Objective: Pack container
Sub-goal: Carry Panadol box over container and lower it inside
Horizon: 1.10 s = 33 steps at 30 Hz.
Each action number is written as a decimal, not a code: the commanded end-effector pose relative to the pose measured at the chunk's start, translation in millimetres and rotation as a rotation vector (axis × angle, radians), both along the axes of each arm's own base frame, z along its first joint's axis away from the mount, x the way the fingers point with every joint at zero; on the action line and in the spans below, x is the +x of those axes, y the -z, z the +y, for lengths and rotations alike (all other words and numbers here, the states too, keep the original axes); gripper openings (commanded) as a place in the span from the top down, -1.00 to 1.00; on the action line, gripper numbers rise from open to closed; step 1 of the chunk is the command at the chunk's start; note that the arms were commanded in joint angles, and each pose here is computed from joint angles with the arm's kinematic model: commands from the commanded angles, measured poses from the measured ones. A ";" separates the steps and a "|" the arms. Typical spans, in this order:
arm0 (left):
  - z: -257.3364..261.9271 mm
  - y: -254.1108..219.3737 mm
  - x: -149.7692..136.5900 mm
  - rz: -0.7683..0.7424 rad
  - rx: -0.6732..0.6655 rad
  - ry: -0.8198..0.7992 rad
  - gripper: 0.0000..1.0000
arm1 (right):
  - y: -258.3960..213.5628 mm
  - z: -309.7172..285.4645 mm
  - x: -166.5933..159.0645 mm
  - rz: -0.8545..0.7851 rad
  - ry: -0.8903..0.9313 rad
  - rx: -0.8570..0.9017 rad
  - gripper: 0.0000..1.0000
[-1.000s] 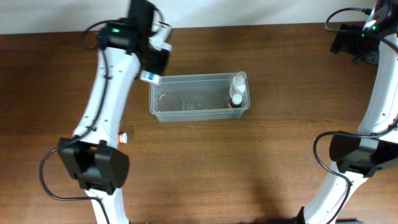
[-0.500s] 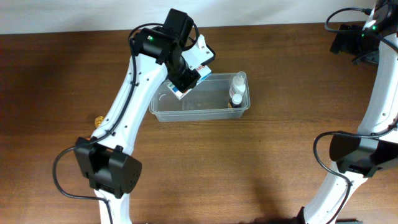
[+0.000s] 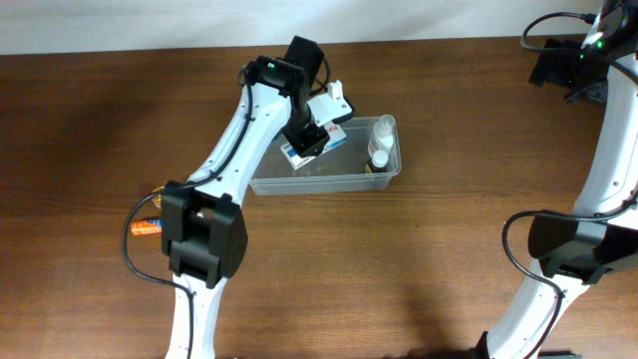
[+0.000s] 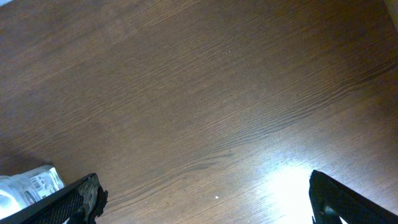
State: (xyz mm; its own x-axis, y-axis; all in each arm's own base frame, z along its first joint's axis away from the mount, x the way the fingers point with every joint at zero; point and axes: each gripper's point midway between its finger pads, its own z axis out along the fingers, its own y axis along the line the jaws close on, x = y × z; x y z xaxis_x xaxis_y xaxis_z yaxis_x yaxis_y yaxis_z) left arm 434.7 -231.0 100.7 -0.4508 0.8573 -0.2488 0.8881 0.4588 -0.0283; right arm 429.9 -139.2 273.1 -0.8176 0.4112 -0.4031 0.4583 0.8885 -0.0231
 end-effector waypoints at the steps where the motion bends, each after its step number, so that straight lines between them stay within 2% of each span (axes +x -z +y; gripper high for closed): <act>1: -12.5 12.8 -2.6 -0.003 -0.001 0.132 0.23 | -5.7 -2.2 -1.6 -0.011 0.003 -0.016 -0.97; 7: -29.3 18.9 1.7 -0.057 -0.007 0.242 0.21 | -5.7 -2.2 -1.6 -0.011 0.003 -0.016 -0.97; 10: -34.7 17.2 7.5 -0.089 -0.018 0.249 0.08 | -5.7 -2.2 -1.6 -0.011 0.003 -0.016 -0.97; 33: -42.0 15.9 9.6 -0.166 -0.009 0.472 0.06 | -5.7 -2.2 -1.6 -0.011 0.003 -0.016 -0.96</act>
State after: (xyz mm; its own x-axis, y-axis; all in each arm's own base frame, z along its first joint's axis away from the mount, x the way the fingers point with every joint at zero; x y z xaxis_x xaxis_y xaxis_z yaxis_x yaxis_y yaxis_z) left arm 444.3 -264.1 84.1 -0.0343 0.9616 -0.2721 0.9909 0.0683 0.1164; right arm 429.9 -139.2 273.1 -0.8176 0.4112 -0.4031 0.4583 0.8885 -0.0231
